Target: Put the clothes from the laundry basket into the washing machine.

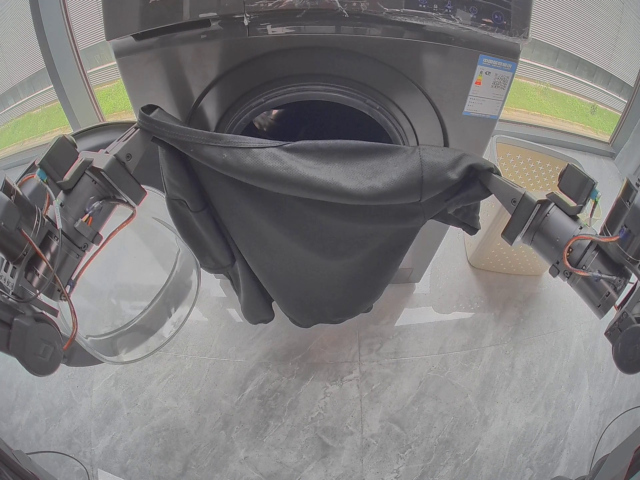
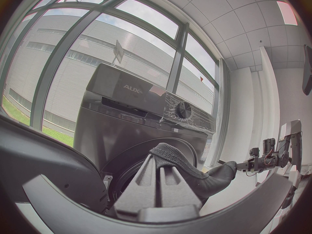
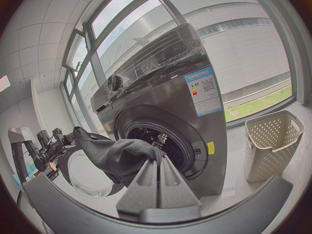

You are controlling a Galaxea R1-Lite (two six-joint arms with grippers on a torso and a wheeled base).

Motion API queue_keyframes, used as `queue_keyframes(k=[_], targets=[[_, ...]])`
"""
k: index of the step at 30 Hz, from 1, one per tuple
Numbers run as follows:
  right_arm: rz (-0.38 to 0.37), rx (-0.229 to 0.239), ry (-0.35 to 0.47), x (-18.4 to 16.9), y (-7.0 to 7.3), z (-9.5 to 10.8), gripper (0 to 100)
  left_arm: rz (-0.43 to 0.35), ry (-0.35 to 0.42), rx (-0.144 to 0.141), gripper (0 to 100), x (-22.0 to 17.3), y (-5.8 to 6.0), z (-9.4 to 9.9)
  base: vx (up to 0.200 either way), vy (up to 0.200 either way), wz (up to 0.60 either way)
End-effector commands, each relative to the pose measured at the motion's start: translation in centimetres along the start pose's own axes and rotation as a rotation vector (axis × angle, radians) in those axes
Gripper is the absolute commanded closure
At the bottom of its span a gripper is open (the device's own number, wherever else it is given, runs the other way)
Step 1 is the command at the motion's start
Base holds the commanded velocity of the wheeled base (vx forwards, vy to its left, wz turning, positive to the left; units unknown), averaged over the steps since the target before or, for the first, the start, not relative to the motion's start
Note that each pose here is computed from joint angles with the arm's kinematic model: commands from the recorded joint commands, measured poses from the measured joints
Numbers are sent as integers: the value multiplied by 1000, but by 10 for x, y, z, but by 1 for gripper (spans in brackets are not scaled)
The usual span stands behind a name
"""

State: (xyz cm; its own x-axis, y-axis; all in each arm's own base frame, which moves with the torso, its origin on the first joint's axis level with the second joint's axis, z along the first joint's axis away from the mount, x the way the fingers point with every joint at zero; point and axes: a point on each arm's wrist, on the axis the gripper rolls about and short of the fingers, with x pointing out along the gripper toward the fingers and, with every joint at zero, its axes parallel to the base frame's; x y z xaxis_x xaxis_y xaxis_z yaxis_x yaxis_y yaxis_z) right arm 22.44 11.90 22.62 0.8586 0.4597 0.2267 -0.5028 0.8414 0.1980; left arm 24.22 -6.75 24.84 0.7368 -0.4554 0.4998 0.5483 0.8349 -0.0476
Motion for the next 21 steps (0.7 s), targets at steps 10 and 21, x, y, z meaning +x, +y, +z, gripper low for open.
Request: queue_keyframes(k=[10,21], targets=[[-34,-13,-29,0,-9,8,100,6,22,-1,100,-2,3,-5,0,0,0],[-39,-14,-30,0,-10,8,100,-1,49,-9,100,-4,0,-12,0,0,0]])
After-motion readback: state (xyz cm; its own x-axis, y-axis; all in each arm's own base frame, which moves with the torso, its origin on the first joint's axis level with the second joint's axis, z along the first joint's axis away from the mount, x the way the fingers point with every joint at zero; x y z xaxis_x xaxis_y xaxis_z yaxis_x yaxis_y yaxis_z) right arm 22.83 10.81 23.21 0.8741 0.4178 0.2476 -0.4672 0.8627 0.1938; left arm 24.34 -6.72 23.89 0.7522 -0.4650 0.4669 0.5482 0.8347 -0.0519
